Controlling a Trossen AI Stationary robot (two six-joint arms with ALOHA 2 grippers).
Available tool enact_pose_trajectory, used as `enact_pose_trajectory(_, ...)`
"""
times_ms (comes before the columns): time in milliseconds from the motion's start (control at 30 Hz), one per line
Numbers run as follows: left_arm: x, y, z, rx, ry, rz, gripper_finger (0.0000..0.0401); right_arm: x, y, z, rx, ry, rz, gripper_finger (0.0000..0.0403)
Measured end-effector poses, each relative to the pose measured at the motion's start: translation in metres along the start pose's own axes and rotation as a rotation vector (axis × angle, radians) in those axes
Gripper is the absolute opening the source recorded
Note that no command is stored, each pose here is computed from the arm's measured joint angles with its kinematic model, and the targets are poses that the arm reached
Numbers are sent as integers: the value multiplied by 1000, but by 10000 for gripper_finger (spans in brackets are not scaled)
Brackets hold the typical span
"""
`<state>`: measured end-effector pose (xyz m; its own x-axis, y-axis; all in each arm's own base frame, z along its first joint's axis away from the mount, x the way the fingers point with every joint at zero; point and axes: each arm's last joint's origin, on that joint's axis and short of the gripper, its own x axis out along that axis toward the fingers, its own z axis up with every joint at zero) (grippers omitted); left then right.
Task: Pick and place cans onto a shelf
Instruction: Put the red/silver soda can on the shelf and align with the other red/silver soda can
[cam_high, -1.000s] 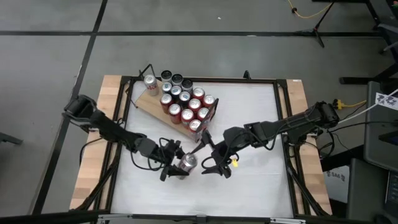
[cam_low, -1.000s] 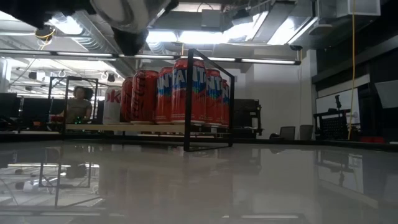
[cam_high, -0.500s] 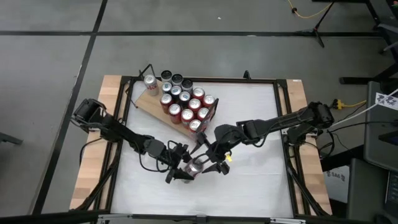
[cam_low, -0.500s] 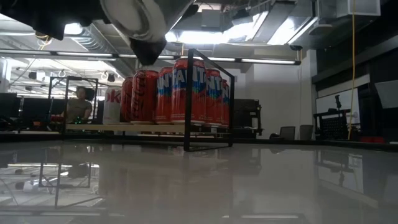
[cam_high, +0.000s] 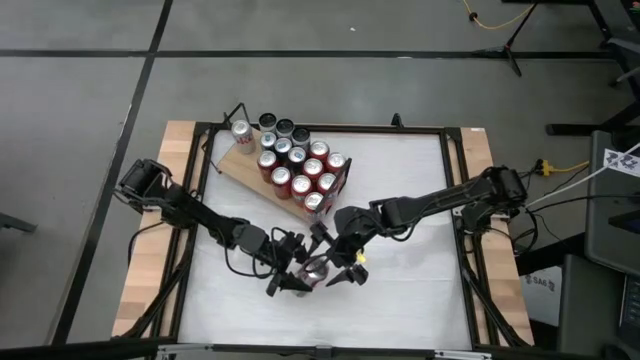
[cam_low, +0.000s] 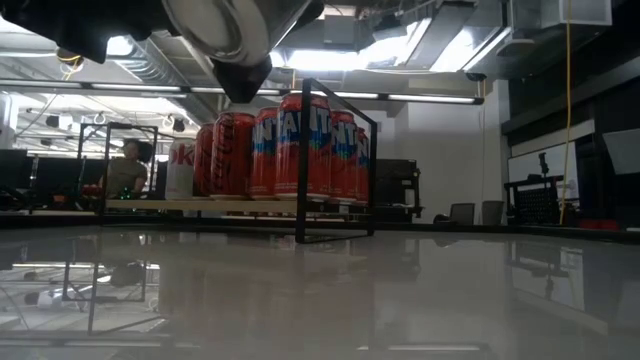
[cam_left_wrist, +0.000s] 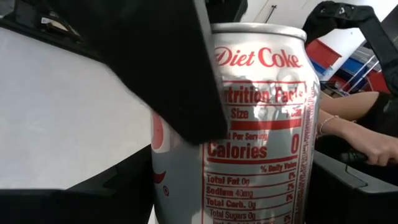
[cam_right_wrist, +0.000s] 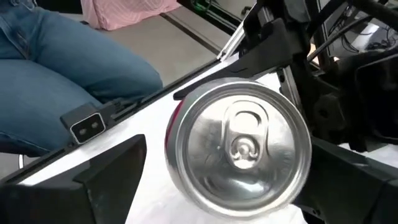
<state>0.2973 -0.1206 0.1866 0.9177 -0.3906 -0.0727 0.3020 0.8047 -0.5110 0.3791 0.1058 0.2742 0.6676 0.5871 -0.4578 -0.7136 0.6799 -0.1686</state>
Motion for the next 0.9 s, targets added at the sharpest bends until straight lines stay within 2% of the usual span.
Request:
enact_pose_trajectory(300,0,3,2,-1,-5,8,293,1,0,0,-2,-1,-4,384)
enact_pose_trajectory(633,0,4,2,0,0,16,293,1,-1,-1,-20,7,-28,283)
enact_pose_trajectory(900,0,5,1,11,-1,34,293,1,-1,-1,-12,11,-27,286)
